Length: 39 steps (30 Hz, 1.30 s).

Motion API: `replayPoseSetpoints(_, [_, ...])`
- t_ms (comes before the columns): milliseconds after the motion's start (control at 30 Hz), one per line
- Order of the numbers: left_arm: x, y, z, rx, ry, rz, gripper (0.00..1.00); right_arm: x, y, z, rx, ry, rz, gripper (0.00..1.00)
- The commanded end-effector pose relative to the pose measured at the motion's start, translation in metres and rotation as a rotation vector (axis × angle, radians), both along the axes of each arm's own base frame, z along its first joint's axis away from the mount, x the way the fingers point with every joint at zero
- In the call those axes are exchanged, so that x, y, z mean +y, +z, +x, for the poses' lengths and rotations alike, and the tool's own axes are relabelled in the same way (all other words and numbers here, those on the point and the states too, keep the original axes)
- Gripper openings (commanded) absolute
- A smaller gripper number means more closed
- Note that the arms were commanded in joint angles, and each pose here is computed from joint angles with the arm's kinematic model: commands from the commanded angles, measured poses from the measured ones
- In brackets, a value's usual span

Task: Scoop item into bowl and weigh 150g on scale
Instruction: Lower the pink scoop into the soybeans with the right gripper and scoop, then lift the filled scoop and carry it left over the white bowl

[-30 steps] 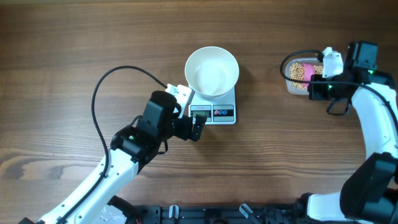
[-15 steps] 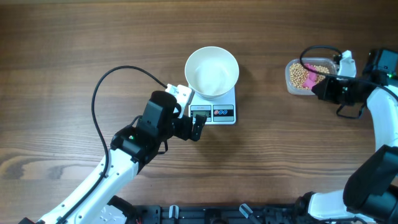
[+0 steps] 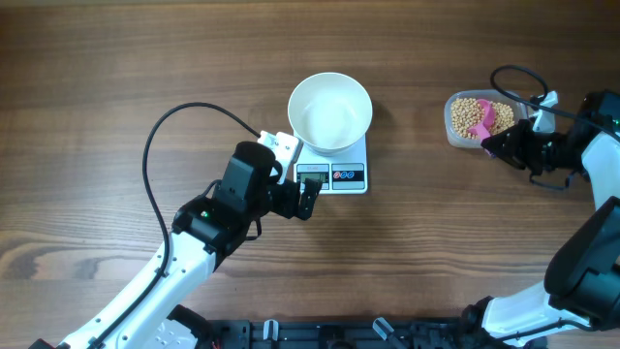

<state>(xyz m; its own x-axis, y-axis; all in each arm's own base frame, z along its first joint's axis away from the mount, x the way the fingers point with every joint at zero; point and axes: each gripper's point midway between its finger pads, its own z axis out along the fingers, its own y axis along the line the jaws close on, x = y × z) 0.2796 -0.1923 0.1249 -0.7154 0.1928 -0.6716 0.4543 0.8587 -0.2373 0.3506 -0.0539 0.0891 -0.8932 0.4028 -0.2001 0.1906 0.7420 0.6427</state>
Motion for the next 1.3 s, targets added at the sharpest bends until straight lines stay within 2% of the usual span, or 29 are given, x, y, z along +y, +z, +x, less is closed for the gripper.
replayPoseSetpoints(0, [-0.003,-0.002,-0.003,0.0,-0.03,0.006,1.0,0.009,0.002,0.001,0.012,-0.022,0.087,0.04])
replayPoseSetpoints(567, [-0.003,-0.002,-0.003,0.0,-0.031,0.006,1.0,0.001,0.019,0.002,-0.013,-0.103,0.224,0.04])
replayPoseSetpoints(1100, [-0.003,-0.002,-0.003,0.0,-0.03,0.006,1.0,-0.018,0.023,-0.008,0.001,-0.176,0.268,0.04])
replayPoseSetpoints(1267, [-0.003,-0.002,-0.003,-0.001,-0.031,0.006,1.0,-0.015,0.037,-0.01,-0.054,-0.156,0.343,0.04])
